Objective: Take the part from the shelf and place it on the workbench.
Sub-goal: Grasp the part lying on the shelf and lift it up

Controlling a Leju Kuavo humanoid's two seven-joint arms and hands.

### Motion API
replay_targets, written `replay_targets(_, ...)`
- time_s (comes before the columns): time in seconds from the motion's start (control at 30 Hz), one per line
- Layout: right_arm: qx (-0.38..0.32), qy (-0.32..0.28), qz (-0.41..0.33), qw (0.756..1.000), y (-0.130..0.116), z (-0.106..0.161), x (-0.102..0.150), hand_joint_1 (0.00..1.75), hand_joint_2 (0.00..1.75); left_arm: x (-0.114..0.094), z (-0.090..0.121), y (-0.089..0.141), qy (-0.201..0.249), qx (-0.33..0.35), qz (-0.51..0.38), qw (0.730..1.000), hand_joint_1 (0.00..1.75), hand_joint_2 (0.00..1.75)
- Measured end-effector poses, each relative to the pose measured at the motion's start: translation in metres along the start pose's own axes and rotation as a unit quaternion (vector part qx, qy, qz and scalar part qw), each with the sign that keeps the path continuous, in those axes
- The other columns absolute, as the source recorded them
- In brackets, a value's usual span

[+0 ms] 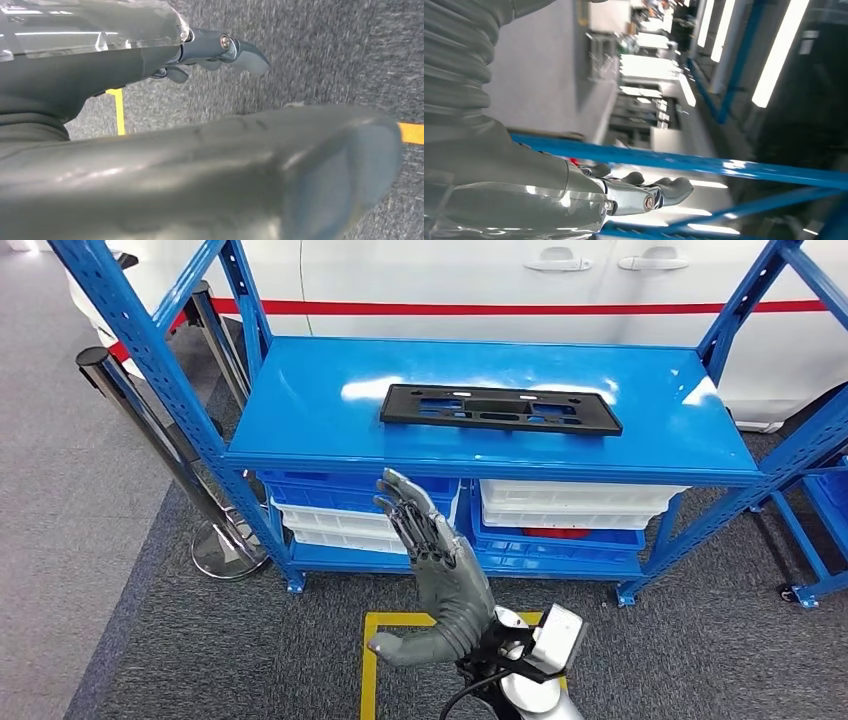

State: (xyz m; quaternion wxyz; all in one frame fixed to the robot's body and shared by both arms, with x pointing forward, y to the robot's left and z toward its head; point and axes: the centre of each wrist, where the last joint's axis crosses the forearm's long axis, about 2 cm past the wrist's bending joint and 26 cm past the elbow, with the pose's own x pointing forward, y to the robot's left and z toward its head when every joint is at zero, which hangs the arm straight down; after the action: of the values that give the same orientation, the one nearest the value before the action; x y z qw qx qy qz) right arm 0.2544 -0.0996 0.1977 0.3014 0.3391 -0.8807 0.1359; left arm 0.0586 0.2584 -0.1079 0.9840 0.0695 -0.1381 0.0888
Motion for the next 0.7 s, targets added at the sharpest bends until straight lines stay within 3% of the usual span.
replay_targets(0.3, -0.047, -0.11, 0.085, 0.989, 0.013, -0.034, 0.032, 0.0, 1.75, 0.002, 0.001, -0.007, 0.0, -0.009, -0.001, 1.0, 0.0, 0.0)
replay_targets(0.7, -0.141, -0.149, 0.204, 0.957, 0.01, -0.043, 0.038, 0.0, 1.75, 0.002, 0.002, -0.01, 0.005, -0.013, -0.008, 1.0, 0.0, 0.0)
